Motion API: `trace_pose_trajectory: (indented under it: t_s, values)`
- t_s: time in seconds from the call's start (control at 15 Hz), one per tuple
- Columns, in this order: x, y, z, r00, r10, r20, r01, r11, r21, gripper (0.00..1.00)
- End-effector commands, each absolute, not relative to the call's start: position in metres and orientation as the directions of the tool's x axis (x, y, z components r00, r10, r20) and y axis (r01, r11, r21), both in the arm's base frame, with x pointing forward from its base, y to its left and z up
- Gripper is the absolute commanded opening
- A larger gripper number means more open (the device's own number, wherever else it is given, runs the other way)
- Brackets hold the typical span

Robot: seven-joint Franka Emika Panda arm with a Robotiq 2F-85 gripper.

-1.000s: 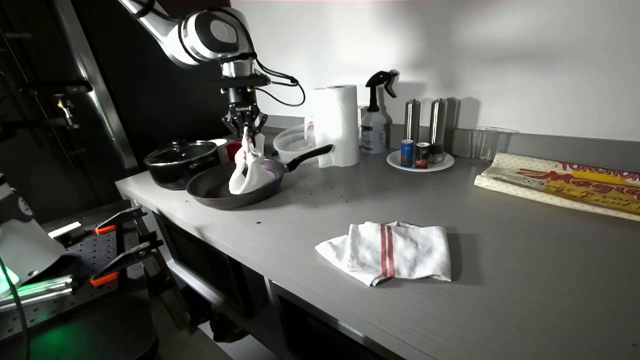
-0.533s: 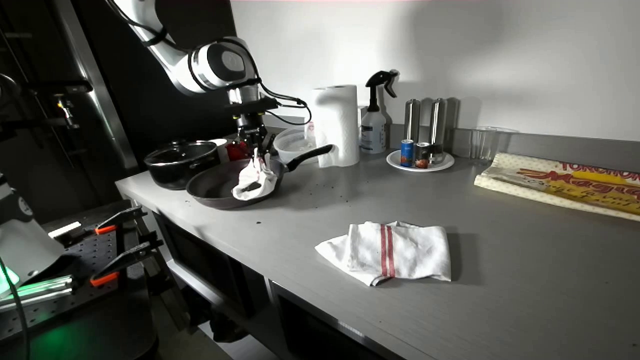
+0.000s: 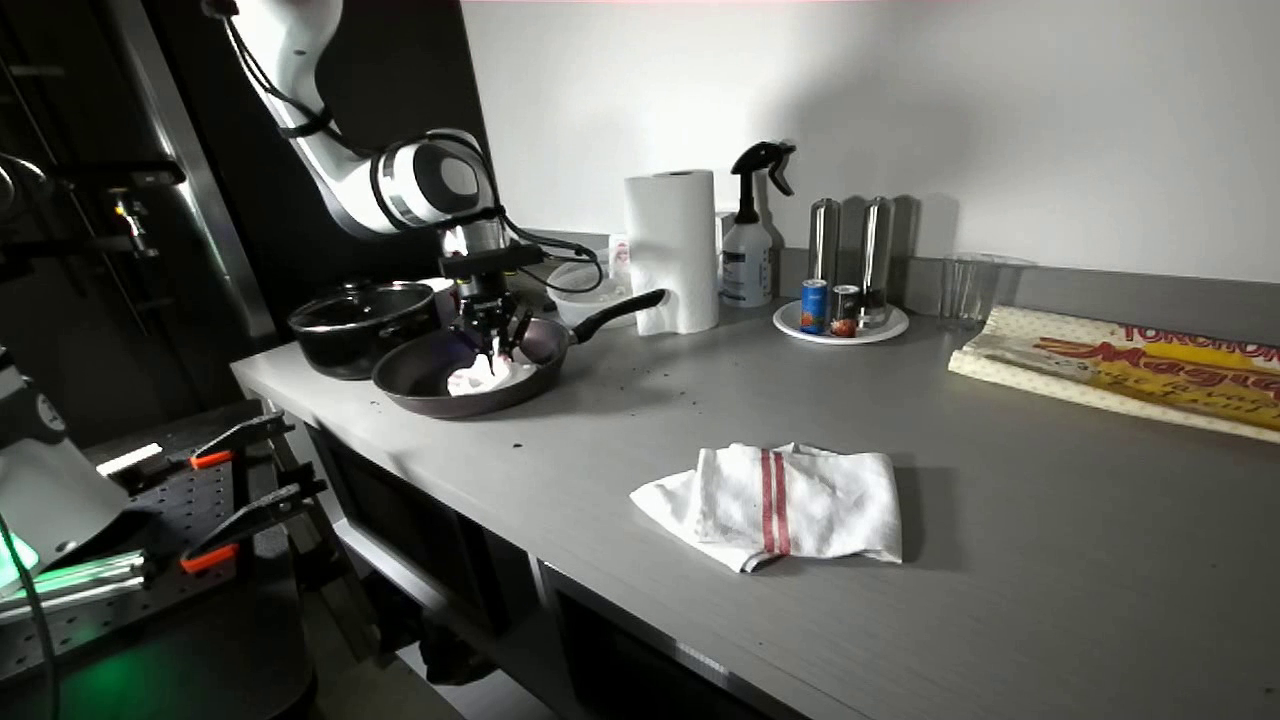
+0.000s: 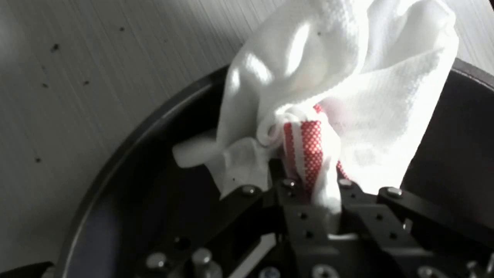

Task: Wipe the pan with the towel closest to the pan

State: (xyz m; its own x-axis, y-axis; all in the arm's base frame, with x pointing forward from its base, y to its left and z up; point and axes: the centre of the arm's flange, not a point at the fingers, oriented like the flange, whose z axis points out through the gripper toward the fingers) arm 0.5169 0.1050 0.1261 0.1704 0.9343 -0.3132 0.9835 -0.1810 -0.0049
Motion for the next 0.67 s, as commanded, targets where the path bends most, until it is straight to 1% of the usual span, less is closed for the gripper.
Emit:
trace_pose_trajectory:
  t_s: [0.0, 0.2, 0.6]
  values:
    - [0.508, 0.114, 0.099, 0.113, 0.936, -0.333, 0.993, -0.117, 0.007, 0.03]
    - [0.514, 0.115, 0.091, 0.085, 0.937, -0.34, 0.996, -0.09, 0.001, 0.03]
    - [0.502, 0.144, 0.095, -0.001, 0.955, -0.297, 0.999, -0.011, -0.039, 0.03]
